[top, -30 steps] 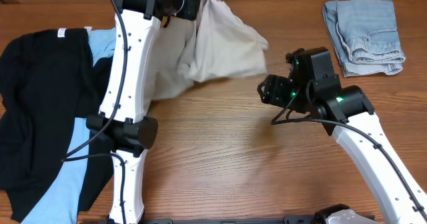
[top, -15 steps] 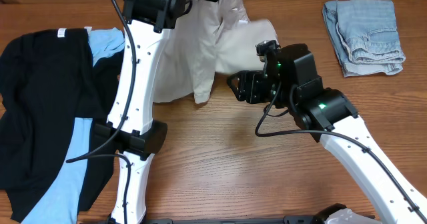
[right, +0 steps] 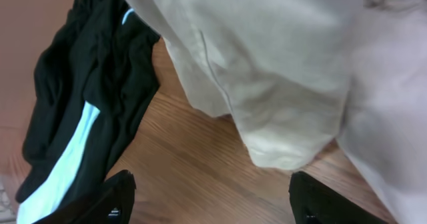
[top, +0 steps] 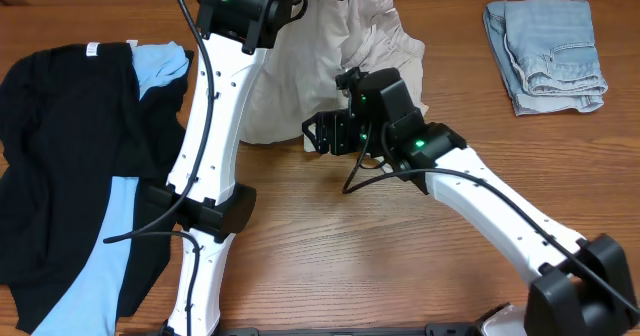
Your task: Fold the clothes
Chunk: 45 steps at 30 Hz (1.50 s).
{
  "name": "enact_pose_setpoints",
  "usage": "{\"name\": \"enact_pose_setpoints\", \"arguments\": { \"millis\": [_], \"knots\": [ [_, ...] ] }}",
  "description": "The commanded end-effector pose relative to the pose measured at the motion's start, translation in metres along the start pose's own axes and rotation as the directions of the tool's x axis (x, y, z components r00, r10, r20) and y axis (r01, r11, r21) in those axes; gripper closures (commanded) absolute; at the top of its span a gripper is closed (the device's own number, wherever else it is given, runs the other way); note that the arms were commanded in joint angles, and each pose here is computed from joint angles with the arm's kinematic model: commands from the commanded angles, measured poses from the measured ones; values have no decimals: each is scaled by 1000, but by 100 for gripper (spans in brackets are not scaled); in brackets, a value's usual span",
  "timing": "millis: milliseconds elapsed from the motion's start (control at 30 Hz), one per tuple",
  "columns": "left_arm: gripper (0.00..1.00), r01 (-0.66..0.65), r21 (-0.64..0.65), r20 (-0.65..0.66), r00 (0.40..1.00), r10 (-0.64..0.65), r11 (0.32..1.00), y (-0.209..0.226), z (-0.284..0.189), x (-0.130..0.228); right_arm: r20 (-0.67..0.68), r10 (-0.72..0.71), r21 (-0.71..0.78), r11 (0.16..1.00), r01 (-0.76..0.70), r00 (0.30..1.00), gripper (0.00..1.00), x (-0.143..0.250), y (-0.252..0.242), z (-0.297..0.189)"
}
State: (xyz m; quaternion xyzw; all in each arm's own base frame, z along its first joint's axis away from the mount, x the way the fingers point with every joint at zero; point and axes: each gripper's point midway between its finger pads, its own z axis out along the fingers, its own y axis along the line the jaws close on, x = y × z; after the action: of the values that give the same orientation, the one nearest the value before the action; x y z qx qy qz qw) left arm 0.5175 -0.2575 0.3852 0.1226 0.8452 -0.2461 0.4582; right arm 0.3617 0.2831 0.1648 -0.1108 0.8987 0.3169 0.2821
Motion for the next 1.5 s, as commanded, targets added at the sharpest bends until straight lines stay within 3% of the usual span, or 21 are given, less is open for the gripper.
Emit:
{"name": "enact_pose_setpoints", "arguments": {
  "millis": [0, 300, 600, 900, 933, 1000, 1233, 1467],
  "knots": [
    [96, -4, 59, 101, 995, -2, 998, -23, -40, -31, 17, -11, 24, 1000, 11, 1000, 21, -4, -8, 11],
    [96, -15, 75, 161, 987, 3, 997, -34, -71, -48, 74, -18, 76, 997, 13, 997, 19, -14, -25, 34],
    [96, 7, 172, 134, 991, -30, 985, -51, -76, -44, 120, -26, 105, 994, 14, 992, 16, -23, -35, 45],
    [96, 67, 219, 110, 990, -93, 973, -58, -78, -43, 173, -32, 116, 993, 12, 984, 63, -35, -35, 44],
    [96, 66, 227, 107, 990, -93, 972, -60, -78, -43, 173, -29, 116, 993, 9, 984, 78, -35, -35, 44],
    [96, 72, 228, 105, 990, -99, 971, -60, -78, -43, 167, -28, 118, 993, 8, 986, 93, -33, -35, 44],
    [96, 75, 221, 106, 989, -100, 972, -57, -79, -43, 113, -8, 141, 990, -8, 994, 96, -22, -39, 31],
    [96, 93, 157, 143, 983, -116, 983, -32, -85, -53, 40, 9, 169, 985, -16, 999, 96, -5, -25, -27]
  ]
}}
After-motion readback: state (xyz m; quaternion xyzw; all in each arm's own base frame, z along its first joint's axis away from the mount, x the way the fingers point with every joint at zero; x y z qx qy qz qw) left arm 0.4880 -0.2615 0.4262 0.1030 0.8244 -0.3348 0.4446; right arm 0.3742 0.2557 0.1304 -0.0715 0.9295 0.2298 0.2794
